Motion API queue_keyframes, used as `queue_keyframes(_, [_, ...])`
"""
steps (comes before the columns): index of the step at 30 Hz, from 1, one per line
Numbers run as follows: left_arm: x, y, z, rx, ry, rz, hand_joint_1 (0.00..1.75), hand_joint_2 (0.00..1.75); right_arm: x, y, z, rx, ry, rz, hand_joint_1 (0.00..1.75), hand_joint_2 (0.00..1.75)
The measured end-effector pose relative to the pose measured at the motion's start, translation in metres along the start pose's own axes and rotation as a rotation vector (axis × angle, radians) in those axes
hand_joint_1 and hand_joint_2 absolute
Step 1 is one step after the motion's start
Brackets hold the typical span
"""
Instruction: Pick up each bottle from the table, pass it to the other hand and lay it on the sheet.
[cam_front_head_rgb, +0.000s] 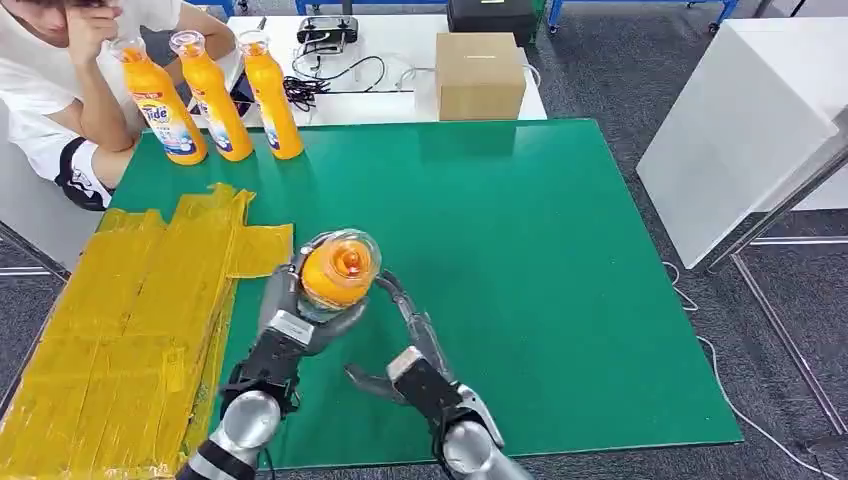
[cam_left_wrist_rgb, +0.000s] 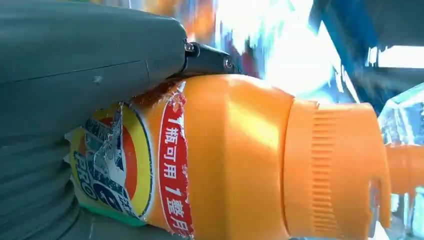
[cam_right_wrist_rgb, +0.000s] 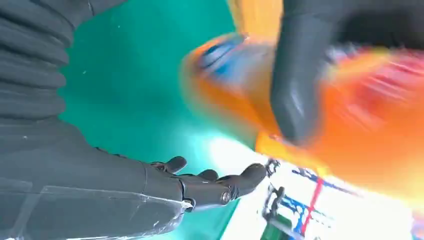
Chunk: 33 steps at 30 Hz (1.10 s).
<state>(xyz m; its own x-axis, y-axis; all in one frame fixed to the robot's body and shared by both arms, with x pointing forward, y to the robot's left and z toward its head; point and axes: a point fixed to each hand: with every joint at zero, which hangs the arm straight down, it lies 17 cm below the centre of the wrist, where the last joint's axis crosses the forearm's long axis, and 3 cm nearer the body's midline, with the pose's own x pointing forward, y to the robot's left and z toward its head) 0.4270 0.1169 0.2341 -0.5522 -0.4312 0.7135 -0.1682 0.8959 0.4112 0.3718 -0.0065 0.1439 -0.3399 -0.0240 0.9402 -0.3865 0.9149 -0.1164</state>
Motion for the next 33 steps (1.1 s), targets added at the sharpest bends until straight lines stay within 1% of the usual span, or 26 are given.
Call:
queue_keyframes(3, [-0.019, 0.027, -0.001, 0.026, -0.033, -0.432, 1.75, 1.75, 0.022, -0.032, 0.013, -0.057, -0.046, -0.029, 0.00, 0.00])
queue_keyframes(5, [-0.042, 0.044, -0.001, 0.024, -0.006, -0.690, 1.75, 1.75, 0.035, -0.052, 0.018, -0.092, -0.072, -0.043, 0.00, 0.00])
queue_keyframes(7, [-0.065, 0.063, -0.001, 0.023, 0.037, -0.867, 1.75, 1.75, 0.045, -0.069, 0.024, -0.119, -0.091, -0.062, 0.00, 0.00])
queue_keyframes(9, [-0.094, 0.082, 0.001, 0.005, 0.097, -0.974, 1.75, 1.75, 0.053, -0.086, 0.030, -0.149, -0.106, -0.081, 0.00, 0.00])
queue_keyframes(10, [-0.107, 0.089, 0.001, -0.009, 0.119, -1.017, 1.75, 1.75, 0.056, -0.093, 0.033, -0.161, -0.111, -0.084, 0.00, 1.75])
queue_keyframes(14, [-0.153, 0.109, 0.006, -0.076, 0.201, -1.133, 1.75, 1.75, 0.065, -0.118, 0.041, -0.211, -0.133, -0.081, 0.00, 1.75])
queue_keyframes(18, [-0.178, 0.118, 0.008, -0.120, 0.241, -1.179, 1.75, 1.75, 0.070, -0.130, 0.044, -0.233, -0.147, -0.075, 0.00, 1.75])
queue_keyframes(22, [-0.209, 0.117, 0.016, -0.196, 0.309, -1.209, 1.75, 1.75, 0.072, -0.138, 0.045, -0.249, -0.156, -0.069, 0.00, 1.75])
queue_keyframes(27, [-0.230, 0.114, 0.026, -0.248, 0.351, -1.217, 1.75, 1.75, 0.072, -0.139, 0.045, -0.253, -0.156, -0.068, 0.00, 1.75])
queue_keyframes(32, [-0.238, 0.112, 0.031, -0.272, 0.367, -1.220, 1.75, 1.75, 0.072, -0.140, 0.045, -0.255, -0.155, -0.067, 0.00, 1.75])
queue_keyframes(33, [-0.240, 0.112, 0.031, -0.275, 0.372, -1.217, 0.66, 1.75, 0.072, -0.140, 0.045, -0.255, -0.155, -0.067, 0.00, 1.75])
